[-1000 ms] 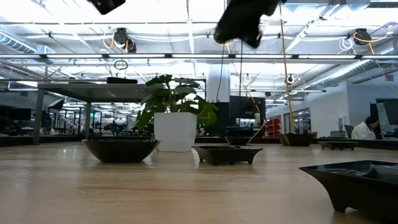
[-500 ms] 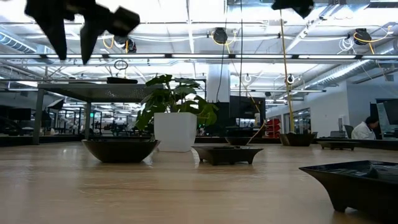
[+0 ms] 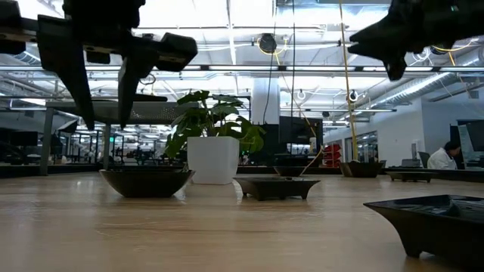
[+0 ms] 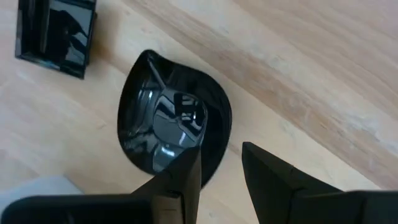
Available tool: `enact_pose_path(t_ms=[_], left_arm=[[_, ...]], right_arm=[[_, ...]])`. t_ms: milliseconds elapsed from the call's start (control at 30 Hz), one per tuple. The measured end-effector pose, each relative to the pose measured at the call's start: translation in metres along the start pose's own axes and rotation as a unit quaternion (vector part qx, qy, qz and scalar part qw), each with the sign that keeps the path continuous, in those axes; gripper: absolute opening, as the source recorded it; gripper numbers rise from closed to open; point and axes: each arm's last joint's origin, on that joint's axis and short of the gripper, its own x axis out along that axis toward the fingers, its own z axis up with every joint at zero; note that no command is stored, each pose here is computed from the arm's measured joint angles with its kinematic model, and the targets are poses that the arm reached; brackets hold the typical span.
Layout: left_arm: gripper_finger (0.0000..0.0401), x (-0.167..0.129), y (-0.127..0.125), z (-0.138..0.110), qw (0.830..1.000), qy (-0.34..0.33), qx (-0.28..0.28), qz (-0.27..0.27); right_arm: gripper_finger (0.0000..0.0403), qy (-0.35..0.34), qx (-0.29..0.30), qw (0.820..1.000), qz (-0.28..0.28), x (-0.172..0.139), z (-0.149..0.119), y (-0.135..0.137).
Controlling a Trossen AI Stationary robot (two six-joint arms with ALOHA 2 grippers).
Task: Pick & Place Mini shaped plates
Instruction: Stack the leaf shaped plate on top of the leaf shaped plate on the shelf
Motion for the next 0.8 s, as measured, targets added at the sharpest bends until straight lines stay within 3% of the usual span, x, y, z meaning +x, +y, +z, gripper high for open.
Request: enact_pose_path(t_ms=[367, 533, 800], left_arm=[[0.0122, 0.020, -0.005, 0.001, 0.999, -0.010, 0.031, 0.009], [0.0122, 0.036, -0.010, -0.009, 1.000, -0.003, 0.024, 0.019], [0.0122, 0.047, -0.008, -0.014, 0.996, 0.002, 0.010, 0.088]], right_arm=[[0.0089, -0.099, 0.012, 0.995, 0.010, -0.005, -0.034, -0.020], [0.0089, -0.098, 0.013, 0.995, 0.010, -0.006, -0.038, -0.022], [0.0089, -0.095, 0.011, 0.995, 0.011, -0.006, -0.040, -0.022]])
